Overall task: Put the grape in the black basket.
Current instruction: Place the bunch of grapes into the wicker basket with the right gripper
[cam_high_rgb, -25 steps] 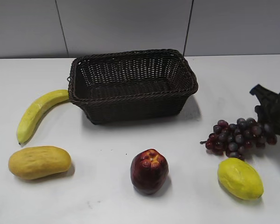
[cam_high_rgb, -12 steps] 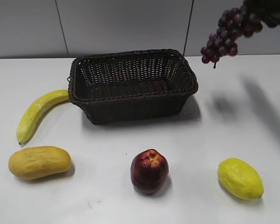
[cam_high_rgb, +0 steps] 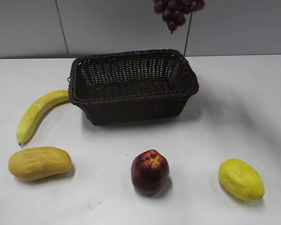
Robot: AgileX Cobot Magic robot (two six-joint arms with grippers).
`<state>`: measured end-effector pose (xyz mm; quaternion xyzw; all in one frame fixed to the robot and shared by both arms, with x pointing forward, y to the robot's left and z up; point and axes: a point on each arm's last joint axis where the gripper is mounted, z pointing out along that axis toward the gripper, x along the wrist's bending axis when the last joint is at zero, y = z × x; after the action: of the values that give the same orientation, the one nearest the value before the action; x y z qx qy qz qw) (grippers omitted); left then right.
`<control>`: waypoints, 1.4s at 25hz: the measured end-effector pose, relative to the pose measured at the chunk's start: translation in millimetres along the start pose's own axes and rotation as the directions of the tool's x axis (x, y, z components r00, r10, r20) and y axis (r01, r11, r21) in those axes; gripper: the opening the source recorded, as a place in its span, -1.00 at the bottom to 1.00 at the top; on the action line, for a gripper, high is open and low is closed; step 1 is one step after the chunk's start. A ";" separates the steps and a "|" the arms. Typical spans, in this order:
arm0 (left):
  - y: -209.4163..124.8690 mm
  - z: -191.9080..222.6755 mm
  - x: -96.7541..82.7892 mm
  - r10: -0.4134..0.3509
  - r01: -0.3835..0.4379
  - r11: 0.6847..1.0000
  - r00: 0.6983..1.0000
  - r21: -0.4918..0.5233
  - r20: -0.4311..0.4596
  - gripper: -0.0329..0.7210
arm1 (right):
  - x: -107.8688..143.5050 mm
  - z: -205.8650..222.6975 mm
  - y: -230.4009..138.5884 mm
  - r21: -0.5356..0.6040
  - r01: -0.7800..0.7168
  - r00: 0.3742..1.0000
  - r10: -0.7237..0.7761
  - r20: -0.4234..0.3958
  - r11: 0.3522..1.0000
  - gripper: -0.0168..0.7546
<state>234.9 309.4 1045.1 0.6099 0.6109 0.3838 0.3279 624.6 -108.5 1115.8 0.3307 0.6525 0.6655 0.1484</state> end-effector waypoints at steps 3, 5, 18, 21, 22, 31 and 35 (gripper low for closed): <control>0.0 0.0 0.0 0.000 0.000 1.000 1.000 0.000 0.000 -0.34 | 19.2 31.0 -26.1 0.136 0.310 0.950 -0.303 -0.071 0.941 -0.25; 0.0 0.0 0.0 0.000 0.000 1.000 1.000 0.000 0.000 -0.34 | 27.6 49.4 -44.8 0.198 0.452 0.892 -0.440 -0.100 0.870 -0.25; 0.0 0.0 0.0 0.000 0.000 1.000 1.000 0.000 0.000 -0.34 | 24.2 94.9 -147.0 0.278 0.790 0.612 -0.711 -0.346 0.546 -0.26; 0.0 0.0 0.0 0.000 0.000 1.000 1.000 0.000 0.000 -0.34 | 22.3 90.6 -161.0 0.306 0.783 0.622 -0.690 -0.369 0.542 -0.26; 0.0 0.0 0.0 0.000 0.000 1.000 1.000 0.000 0.000 -0.34 | 21.7 88.3 -166.6 0.319 0.779 0.627 -0.681 -0.378 0.541 -0.26; 0.0 0.0 0.0 0.000 0.000 1.000 1.000 0.000 0.000 -0.34 | 9.0 75.6 -194.9 0.435 0.773 0.619 -0.702 -0.353 0.462 0.64; 0.0 0.0 0.0 0.000 0.000 1.000 1.000 0.000 0.000 -0.34 | 1.9 75.6 -190.2 0.484 0.762 0.600 -0.748 -0.282 0.429 0.68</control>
<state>234.9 309.4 1045.1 0.6099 0.6109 0.3838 0.3279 626.5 -29.1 927.1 0.0234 0.8959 0.3091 0.3183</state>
